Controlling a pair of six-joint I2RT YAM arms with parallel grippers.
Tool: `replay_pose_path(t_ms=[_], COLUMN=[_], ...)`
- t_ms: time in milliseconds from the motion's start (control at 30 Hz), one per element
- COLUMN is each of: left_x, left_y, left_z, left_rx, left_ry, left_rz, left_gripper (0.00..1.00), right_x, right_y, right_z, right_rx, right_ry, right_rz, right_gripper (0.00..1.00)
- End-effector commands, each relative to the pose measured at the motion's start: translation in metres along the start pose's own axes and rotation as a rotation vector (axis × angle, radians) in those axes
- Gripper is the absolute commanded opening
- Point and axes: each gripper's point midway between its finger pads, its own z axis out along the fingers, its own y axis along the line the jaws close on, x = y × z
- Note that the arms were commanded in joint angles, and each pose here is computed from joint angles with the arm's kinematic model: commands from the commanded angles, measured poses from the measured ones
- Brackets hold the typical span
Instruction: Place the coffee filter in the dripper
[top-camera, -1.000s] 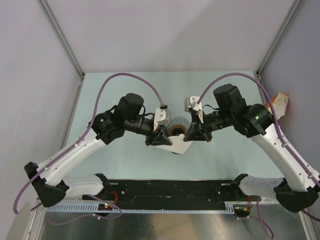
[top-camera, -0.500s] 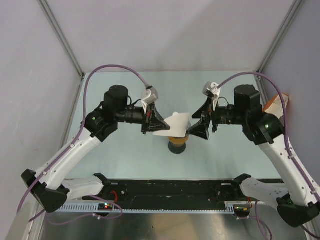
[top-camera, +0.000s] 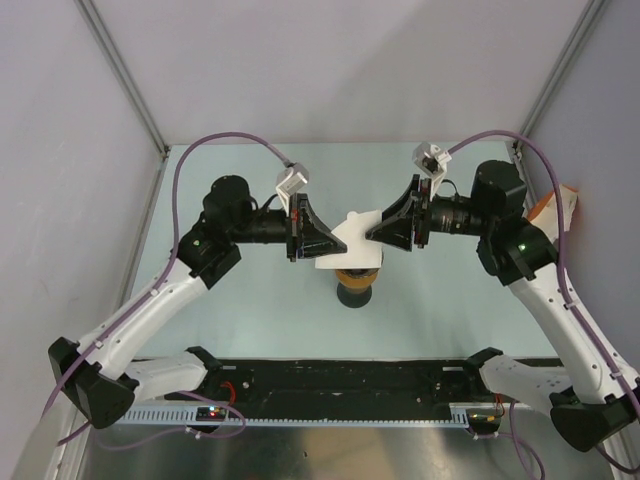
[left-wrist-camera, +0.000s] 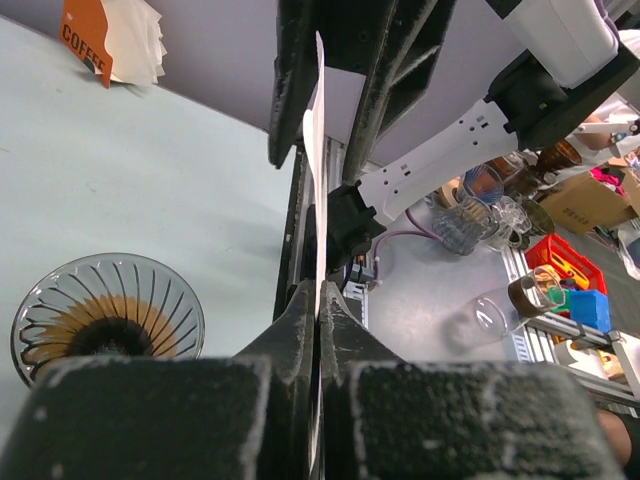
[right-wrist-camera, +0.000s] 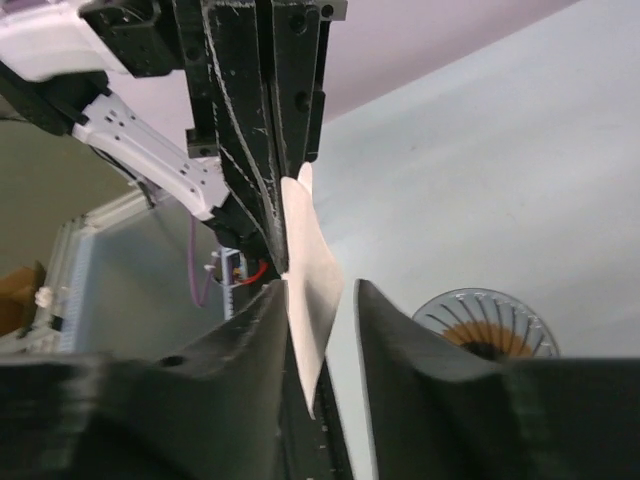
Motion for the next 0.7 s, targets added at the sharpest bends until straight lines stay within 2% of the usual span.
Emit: replay_pose_path(t_ms=[0, 67, 133, 233, 333, 400, 500, 600, 667], left_x=[-0.010, -0.010, -0.010, -0.008, -0.008, -0.015, -0.021, -0.020, -0.016], left_y=[-0.011, -0.010, -0.008, -0.006, -0.004, -0.006, -0.006, -0.003, -0.003], left_z=[-0.002, -0.003, -0.003, -0.002, -0.002, -0.002, -0.003, -0.002, -0.003], left_rx=[0.036, 0.030, 0.022, 0.013, 0.008, 0.013, 0.011, 0.005, 0.008], left_ry=[-0.034, -0.038, -0.040, -0.041, -0.042, -0.063, -0.084, -0.088, -0.083], left_rz=[0.020, 0.020, 0.018, 0.015, 0.004, 0.017, 0.013, 0.009, 0.014], left_gripper=[0.00, 0.00, 0.00, 0.00, 0.00, 0.00, 0.00, 0.00, 0.17], right_x=[-0.017, -0.014, -0.010, -0.005, 0.000, 0.005, 0.010, 0.010, 0.009], right_y=[0.011, 0.011, 0.010, 0.014, 0.017, 0.018, 0.017, 0.018, 0.020], right_z=[0.006, 0.009, 0.011, 0.013, 0.015, 0.016, 0.016, 0.015, 0.014], right_rx=[-0.065, -0.071, -0.078, -0.100, -0.120, -0.132, -0.137, -0.144, -0.154], right_ry=[-0.041, -0.031, -0.018, 0.000, 0.015, 0.023, 0.024, 0.018, 0.014], right_rz=[-0.035, -0.040, -0.041, -0.035, -0.021, -0.007, 0.003, -0.002, -0.019], right_gripper=[0.24, 0.12, 0.08, 0.18, 0.34, 0.37, 0.26, 0.07, 0.02])
